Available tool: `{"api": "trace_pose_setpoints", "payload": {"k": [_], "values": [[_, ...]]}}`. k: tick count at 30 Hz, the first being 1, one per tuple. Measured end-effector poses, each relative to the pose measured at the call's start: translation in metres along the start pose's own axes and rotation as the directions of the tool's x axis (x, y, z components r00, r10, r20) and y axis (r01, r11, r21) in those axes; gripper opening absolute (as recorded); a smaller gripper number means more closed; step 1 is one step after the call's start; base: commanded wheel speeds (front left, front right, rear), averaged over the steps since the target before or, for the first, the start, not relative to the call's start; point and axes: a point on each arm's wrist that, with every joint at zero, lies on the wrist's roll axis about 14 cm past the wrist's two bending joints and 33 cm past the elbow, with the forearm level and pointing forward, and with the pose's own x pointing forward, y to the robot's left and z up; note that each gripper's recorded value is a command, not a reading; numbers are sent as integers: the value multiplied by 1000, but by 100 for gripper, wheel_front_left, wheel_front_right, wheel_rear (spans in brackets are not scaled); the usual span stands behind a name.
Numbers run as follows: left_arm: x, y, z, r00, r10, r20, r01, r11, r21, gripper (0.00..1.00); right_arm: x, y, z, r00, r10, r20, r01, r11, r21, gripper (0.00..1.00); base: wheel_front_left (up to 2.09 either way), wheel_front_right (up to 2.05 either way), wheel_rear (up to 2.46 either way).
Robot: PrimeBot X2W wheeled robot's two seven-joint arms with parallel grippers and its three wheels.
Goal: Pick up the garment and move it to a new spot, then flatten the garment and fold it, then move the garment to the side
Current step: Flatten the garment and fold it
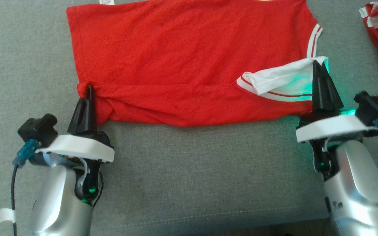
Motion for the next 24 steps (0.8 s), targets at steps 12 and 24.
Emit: {"api": "trace_pose_setpoints", "payload": {"k": [12,24], "values": [[-11,-7,9,999,-14,30,13,1000,9,100,27,-4,-20,995,-17,-97,18,1000,5,100,0,0,0],[-53,4,-7,995,52,-85,-51,999,14,100,38,-10,40,998,-29,59,32,998,-51,100,0,0,0]]}}
